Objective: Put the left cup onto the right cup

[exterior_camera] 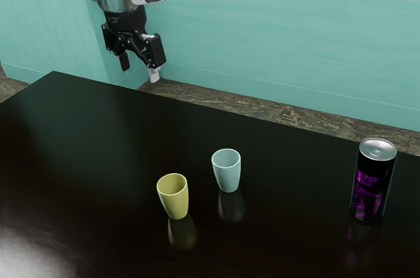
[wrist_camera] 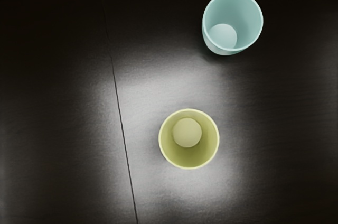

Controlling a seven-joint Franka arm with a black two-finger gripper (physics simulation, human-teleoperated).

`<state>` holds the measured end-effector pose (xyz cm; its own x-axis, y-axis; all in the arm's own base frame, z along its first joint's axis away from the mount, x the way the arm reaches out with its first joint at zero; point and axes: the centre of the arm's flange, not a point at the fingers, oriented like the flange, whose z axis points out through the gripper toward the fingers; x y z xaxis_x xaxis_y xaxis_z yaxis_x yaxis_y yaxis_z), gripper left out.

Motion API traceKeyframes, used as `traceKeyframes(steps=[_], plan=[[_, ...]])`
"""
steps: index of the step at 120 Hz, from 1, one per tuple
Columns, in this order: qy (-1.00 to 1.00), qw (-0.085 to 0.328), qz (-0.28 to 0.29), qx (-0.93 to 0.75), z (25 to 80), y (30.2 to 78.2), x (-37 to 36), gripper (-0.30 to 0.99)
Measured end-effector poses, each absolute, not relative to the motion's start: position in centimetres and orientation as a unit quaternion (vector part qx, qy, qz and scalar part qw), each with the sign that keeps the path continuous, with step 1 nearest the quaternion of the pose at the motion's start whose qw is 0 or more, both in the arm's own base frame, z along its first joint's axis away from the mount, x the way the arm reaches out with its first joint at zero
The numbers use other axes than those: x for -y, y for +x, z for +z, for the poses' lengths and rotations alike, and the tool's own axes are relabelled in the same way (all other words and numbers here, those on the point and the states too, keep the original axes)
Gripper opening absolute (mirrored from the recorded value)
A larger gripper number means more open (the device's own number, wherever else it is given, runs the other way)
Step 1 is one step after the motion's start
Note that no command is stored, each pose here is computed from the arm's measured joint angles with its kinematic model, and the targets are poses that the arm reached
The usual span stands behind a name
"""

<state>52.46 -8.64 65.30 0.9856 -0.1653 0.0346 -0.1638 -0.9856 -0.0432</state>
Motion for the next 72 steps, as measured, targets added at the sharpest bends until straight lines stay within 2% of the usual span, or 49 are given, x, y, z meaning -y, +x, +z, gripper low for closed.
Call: traceKeyframes(steps=[21, 35, 46, 72], plan=[[-0.997, 0.038, -0.007, -0.068, 63.5, 53.9, 5.5, 0.68], [-0.997, 0.044, 0.019, -0.060, 58.1, 55.8, 4.4, 0.68], [-0.997, 0.033, 0.038, -0.053, 53.0, 56.8, 4.1, 0.68], [-0.993, 0.007, 0.048, -0.110, 45.3, 56.1, 12.5, 0.67]])
